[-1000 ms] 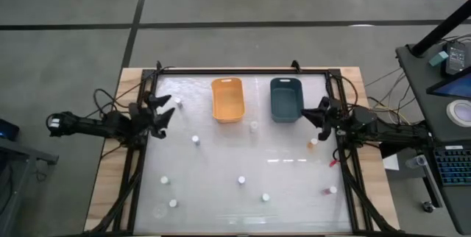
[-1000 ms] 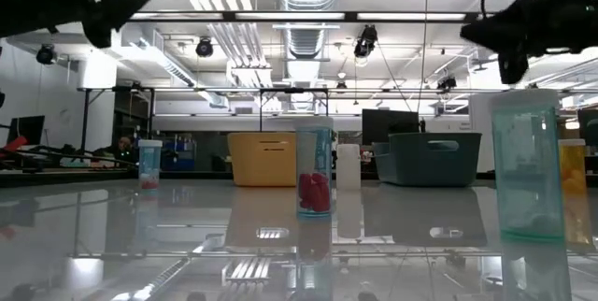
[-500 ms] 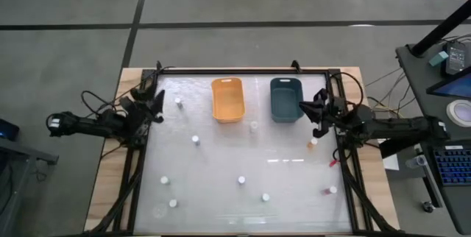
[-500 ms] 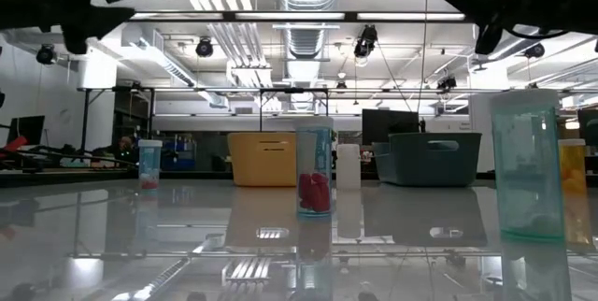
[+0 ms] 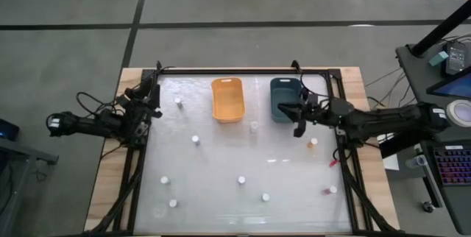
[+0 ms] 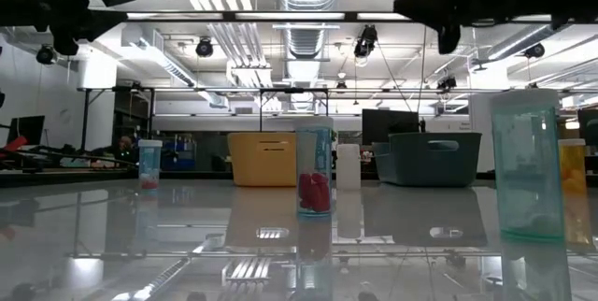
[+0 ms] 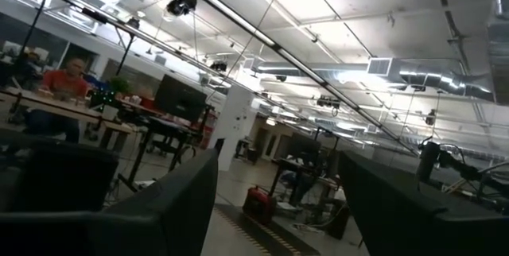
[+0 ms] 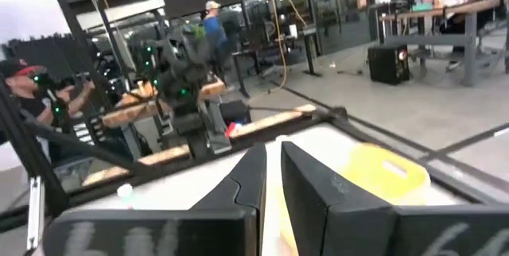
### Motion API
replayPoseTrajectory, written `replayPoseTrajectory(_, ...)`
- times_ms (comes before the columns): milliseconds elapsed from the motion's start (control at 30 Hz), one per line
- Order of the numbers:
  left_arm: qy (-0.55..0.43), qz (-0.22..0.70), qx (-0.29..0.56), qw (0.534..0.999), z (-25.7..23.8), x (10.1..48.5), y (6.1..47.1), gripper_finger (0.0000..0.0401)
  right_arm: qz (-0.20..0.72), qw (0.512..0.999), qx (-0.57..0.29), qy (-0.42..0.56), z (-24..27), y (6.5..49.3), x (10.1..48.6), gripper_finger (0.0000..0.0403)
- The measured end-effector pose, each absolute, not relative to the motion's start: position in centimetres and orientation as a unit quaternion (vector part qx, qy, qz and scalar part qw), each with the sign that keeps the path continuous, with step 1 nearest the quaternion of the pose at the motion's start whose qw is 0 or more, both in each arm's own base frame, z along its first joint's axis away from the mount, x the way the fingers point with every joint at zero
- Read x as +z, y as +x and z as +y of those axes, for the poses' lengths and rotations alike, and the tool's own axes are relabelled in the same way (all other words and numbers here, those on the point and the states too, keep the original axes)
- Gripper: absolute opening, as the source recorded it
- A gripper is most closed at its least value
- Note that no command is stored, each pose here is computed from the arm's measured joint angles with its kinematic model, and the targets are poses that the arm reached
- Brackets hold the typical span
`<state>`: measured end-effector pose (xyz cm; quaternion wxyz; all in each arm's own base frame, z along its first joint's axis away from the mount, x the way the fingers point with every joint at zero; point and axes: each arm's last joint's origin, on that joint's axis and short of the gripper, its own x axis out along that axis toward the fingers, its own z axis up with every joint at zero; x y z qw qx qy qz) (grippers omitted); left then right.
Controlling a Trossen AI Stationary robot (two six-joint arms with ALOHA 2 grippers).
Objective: Pick and place medicine bottles into bin by pill shape (circle, oval)
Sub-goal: Put the blue capsule bottle into the yellow bin
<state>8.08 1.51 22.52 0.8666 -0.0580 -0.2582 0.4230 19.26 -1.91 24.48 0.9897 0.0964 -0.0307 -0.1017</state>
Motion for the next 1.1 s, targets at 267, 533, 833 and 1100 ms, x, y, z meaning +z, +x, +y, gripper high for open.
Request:
replayPoseTrajectory(267, -0.071, -0.287, 0.381, 0.876, 1.4, 22.7, 8.1, 0.0246, 0.039, 0.996, -0.058, 0.05, 0.0, 23.2, 26.0, 0.0031)
replayPoseTrajectory(533, -0.056, -0.338, 0.3, 0.89, 1.0, 24.8, 8.0, 0.0246, 0.064, 0.998, -0.001, 0.014, 3.2, 26.9, 27.0, 0.0031)
replayPoseTrajectory(833, -0.048, -0.346, 0.276, 0.896, 0.9, 24.9, 8.0, 0.0246, 0.174, 0.984, 0.04, -0.01, 6.6, 30.8, 29.2, 0.0031)
replayPoseTrajectory(1100, -0.048, -0.346, 0.276, 0.895, 0.9, 24.9, 8.0, 0.0246, 0.344, 0.937, 0.057, -0.032, 9.5, 33.5, 30.0, 0.0031)
